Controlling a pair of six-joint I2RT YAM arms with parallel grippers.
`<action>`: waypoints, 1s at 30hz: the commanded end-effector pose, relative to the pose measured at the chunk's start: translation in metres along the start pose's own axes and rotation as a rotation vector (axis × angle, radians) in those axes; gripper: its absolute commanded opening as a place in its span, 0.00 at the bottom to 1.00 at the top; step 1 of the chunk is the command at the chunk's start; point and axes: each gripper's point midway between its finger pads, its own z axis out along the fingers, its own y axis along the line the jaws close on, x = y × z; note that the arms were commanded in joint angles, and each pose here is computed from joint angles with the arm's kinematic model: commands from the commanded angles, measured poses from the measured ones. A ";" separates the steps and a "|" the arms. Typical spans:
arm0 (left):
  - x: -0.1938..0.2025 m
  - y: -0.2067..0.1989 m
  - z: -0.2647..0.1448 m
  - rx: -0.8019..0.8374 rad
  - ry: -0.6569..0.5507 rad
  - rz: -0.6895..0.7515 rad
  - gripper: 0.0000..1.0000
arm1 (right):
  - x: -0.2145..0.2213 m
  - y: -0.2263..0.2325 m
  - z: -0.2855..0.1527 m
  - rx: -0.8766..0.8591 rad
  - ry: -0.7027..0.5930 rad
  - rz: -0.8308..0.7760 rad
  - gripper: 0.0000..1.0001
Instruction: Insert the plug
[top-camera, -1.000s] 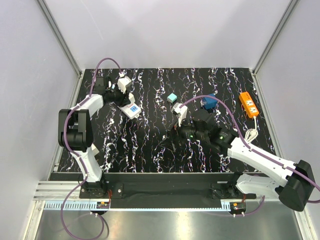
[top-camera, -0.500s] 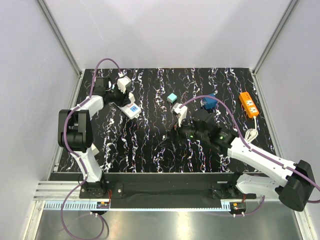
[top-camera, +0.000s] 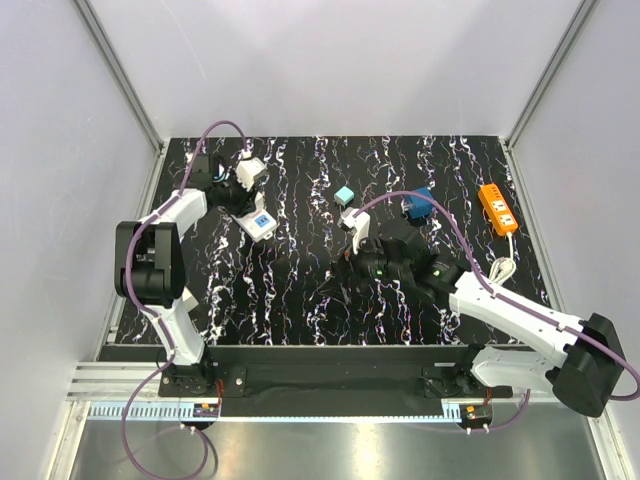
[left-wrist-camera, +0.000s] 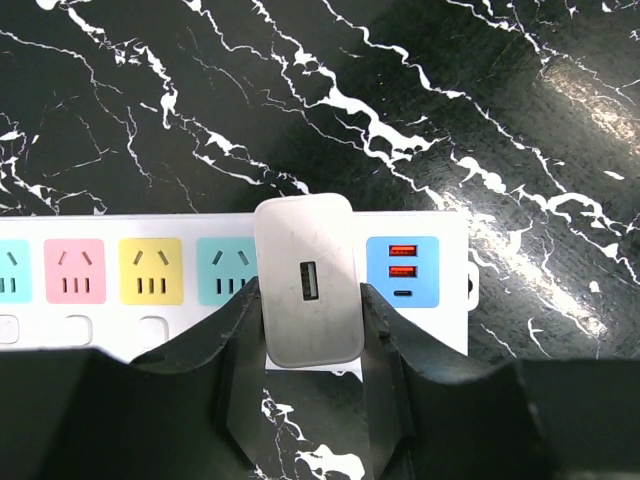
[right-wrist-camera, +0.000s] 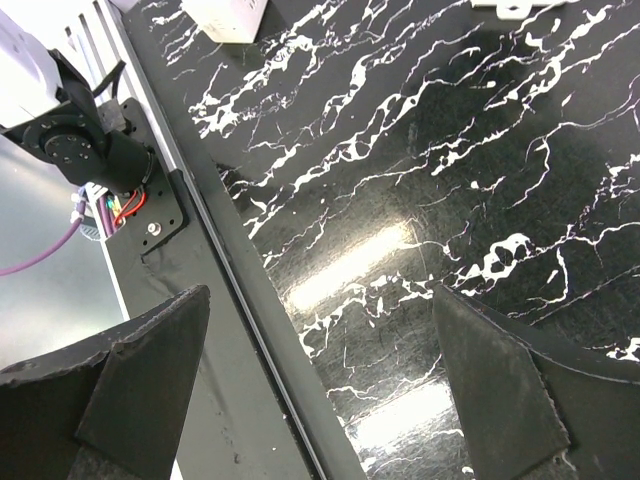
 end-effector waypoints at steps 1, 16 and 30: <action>-0.001 0.007 -0.011 -0.022 0.009 0.019 0.00 | -0.020 0.009 -0.001 -0.031 -0.045 -0.030 1.00; 0.017 -0.001 -0.016 0.007 0.058 0.018 0.00 | -0.017 0.006 0.004 -0.026 -0.032 -0.036 1.00; 0.042 -0.019 -0.019 0.055 0.149 -0.085 0.00 | -0.078 -0.074 0.051 0.329 -0.128 0.030 1.00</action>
